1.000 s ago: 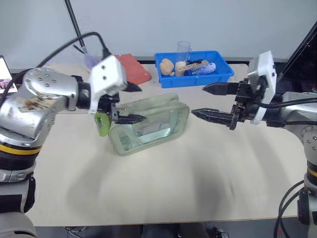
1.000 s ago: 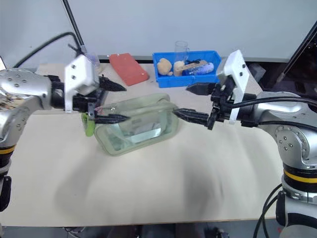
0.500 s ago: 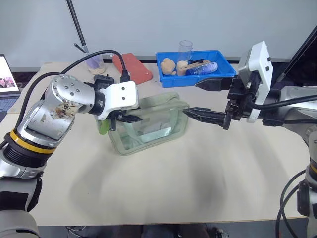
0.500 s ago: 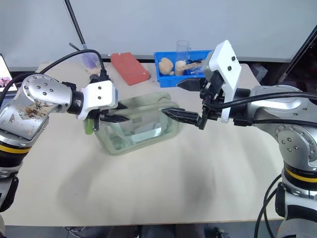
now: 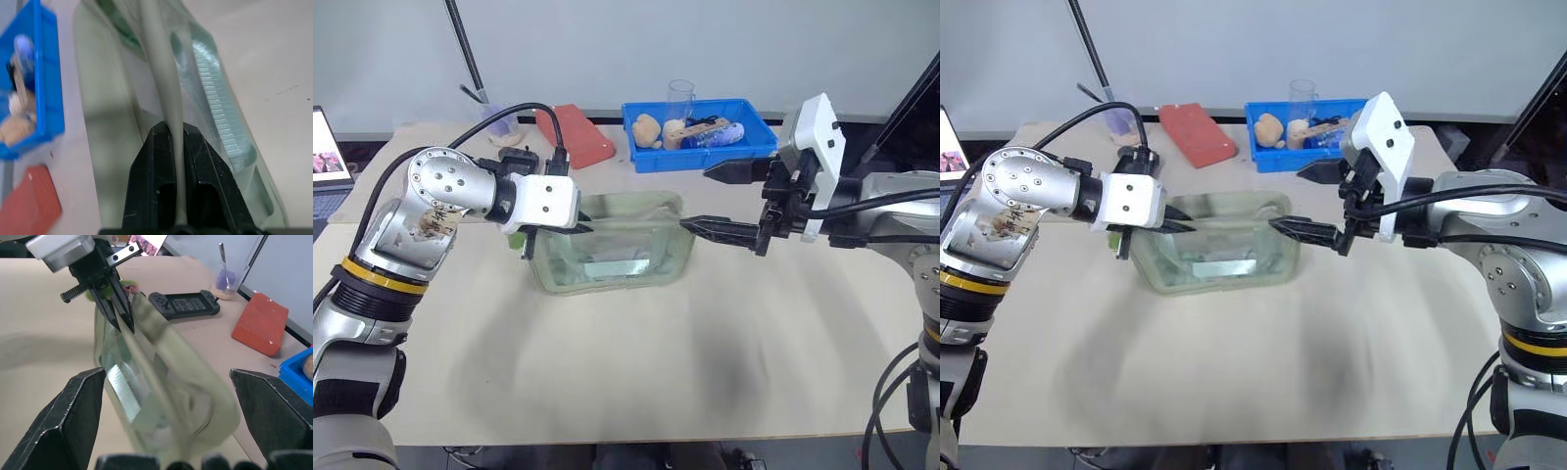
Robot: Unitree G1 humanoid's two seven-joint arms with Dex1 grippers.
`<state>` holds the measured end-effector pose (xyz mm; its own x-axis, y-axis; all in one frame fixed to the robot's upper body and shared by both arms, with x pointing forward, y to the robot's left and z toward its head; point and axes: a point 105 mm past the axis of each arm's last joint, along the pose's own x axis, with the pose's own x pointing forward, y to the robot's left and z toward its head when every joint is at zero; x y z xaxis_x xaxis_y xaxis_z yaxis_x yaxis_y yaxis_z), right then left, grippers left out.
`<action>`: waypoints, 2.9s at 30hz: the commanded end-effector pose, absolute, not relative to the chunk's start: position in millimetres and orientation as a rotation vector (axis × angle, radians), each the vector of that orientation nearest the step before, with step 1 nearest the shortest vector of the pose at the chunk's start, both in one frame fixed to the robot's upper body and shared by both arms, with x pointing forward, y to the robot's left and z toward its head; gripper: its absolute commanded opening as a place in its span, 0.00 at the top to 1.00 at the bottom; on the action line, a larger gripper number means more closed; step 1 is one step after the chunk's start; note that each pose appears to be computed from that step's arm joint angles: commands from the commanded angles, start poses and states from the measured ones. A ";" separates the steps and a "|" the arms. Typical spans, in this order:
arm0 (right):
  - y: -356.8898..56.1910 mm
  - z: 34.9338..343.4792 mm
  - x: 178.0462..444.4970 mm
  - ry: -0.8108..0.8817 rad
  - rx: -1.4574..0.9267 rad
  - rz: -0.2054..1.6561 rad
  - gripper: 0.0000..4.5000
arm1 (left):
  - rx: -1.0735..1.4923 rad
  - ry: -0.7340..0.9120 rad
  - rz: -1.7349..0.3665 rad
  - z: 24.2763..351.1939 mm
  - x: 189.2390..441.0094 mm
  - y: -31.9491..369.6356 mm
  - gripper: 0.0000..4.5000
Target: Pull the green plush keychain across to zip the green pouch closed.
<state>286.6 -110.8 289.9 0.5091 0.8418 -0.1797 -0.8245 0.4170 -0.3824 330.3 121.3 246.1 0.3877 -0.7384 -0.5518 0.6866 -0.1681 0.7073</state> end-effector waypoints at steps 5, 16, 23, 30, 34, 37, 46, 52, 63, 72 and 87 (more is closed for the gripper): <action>-113.7 298.9 286.2 -0.101 -0.491 1.029 0.00 | 1.270 -0.186 -1.169 271.3 343.1 125.3 0.99; -114.5 295.0 288.5 -0.090 -0.487 1.029 0.00 | 1.284 -0.143 -1.204 275.0 337.9 135.5 0.99; -114.0 292.6 289.2 -0.085 -0.484 1.033 0.00 | 1.235 -0.140 -1.271 255.8 328.5 133.4 0.99; -118.3 288.0 292.0 -0.066 -0.500 1.032 0.00 | 1.209 -0.171 -1.249 270.0 326.1 134.8 0.24; -125.1 281.8 298.3 -0.042 -0.531 1.031 0.00 | 1.146 -0.216 -1.234 293.1 315.4 130.6 0.01; -126.3 272.4 304.5 -0.018 -0.554 1.044 0.00 | 1.100 -0.204 -1.232 306.4 303.7 132.8 0.01; -113.5 248.7 321.4 0.005 -0.555 1.097 0.00 | 0.700 -0.087 -1.195 327.4 277.4 165.0 0.01; -111.4 234.8 326.3 0.024 -0.558 1.121 0.18 | 0.505 -0.117 -1.311 330.0 247.4 141.2 0.00; -109.6 229.5 331.4 0.017 -0.564 1.139 0.98 | 0.413 -0.085 -1.226 325.3 243.9 156.9 0.00; -112.6 229.0 332.4 0.013 -0.582 1.145 0.98 | 0.402 -0.076 -1.184 322.3 247.0 164.6 0.00; -104.4 228.3 326.7 -0.077 -0.721 1.176 0.98 | -0.085 0.034 -0.575 287.6 320.2 289.0 0.00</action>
<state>330.9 -108.0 219.6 0.4180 0.8487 -0.3240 -0.8296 0.2113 -0.5168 323.4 281.5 281.0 0.8236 -0.5655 -0.0439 0.5616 0.8238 -0.0776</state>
